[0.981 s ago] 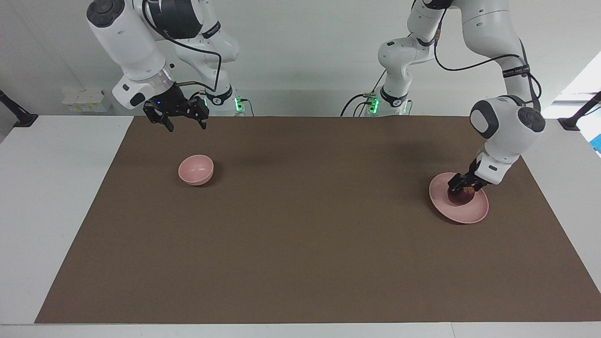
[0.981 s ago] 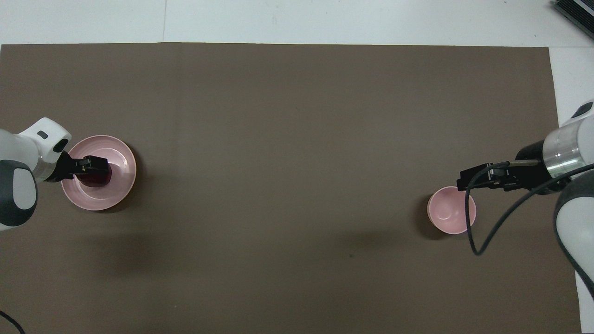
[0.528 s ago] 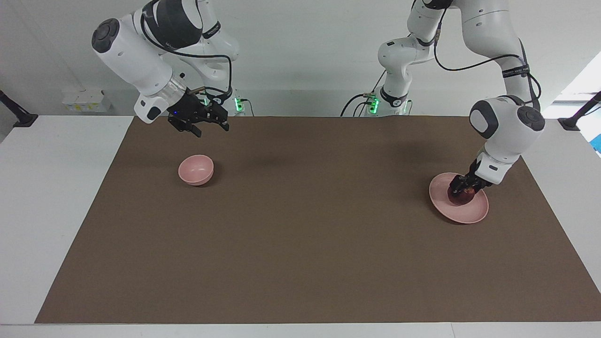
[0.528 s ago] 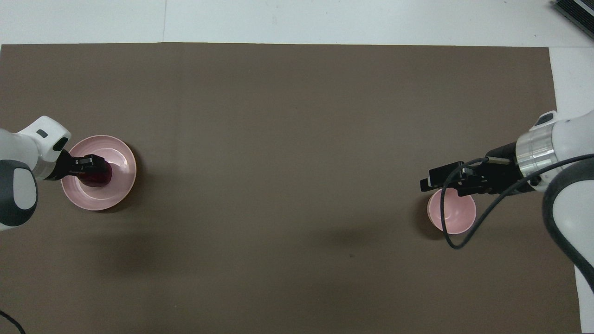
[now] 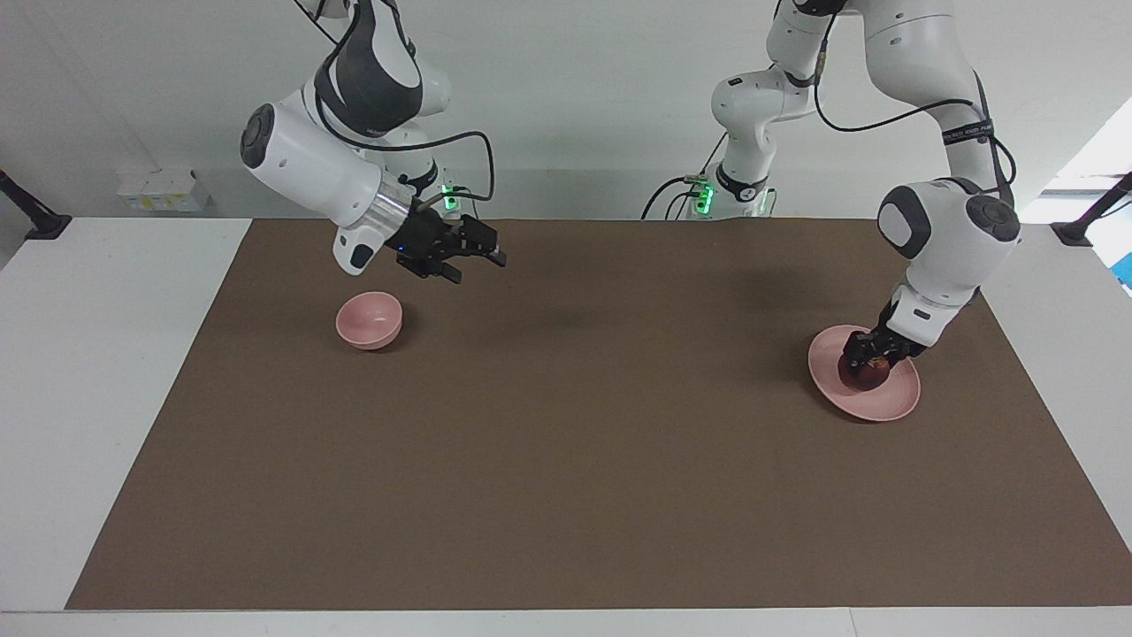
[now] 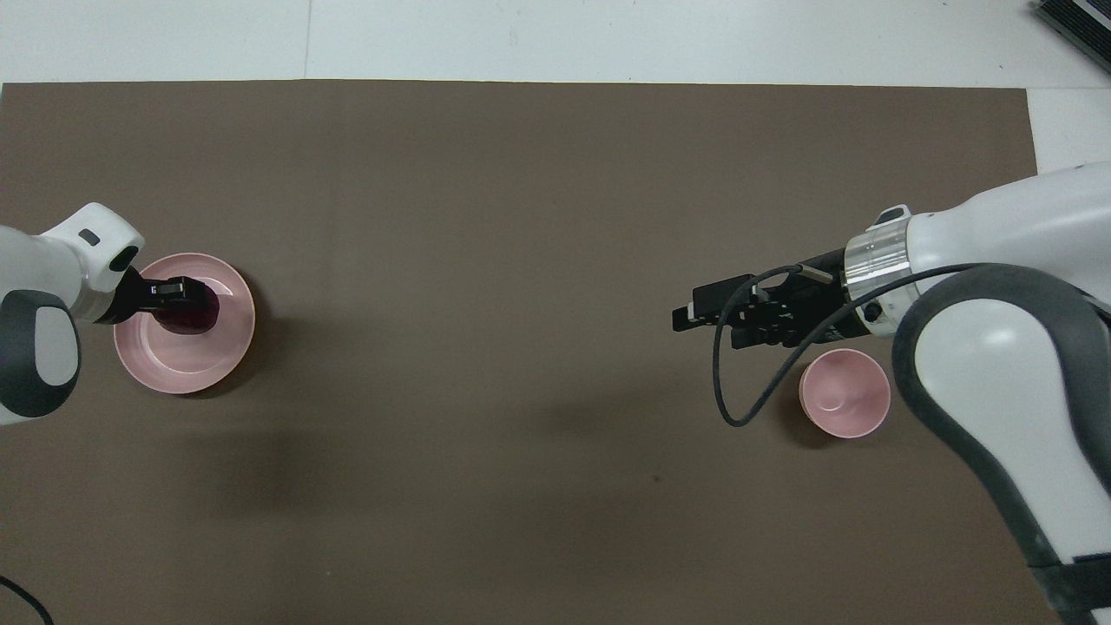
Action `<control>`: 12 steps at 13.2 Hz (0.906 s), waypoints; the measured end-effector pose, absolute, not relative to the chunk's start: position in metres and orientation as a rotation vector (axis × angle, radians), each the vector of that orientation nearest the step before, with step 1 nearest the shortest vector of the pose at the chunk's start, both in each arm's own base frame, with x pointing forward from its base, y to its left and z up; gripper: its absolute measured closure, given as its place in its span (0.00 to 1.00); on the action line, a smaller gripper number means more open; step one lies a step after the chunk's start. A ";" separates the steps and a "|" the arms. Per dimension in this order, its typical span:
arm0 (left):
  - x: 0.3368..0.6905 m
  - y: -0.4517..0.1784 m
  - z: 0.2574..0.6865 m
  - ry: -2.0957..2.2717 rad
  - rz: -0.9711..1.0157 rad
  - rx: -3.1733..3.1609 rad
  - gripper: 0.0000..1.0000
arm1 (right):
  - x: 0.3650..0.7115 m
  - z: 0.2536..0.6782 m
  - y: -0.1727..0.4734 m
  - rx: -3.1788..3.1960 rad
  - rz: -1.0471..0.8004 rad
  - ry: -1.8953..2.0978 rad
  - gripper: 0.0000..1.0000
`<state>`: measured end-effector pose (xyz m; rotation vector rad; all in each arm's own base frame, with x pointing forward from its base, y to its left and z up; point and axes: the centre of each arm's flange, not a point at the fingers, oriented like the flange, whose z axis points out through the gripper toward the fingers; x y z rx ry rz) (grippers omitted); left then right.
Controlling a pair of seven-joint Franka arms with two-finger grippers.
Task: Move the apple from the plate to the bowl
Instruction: 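Carry the apple toward the right gripper while the right gripper approaches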
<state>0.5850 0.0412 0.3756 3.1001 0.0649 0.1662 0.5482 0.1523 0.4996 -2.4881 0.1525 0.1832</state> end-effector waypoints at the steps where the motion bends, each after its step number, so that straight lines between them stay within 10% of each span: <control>1: 0.589 0.034 0.397 0.042 0.188 3.100 0.37 | 0.548 0.501 0.162 -2.487 0.179 0.170 0.00; 6: 0.584 -0.027 0.494 0.029 0.134 2.910 0.37 | 0.547 0.503 0.191 -2.397 0.192 0.278 0.00; 12: 0.570 -0.131 0.506 0.001 0.066 2.595 0.37 | 0.546 0.496 0.236 -2.372 0.163 0.358 0.00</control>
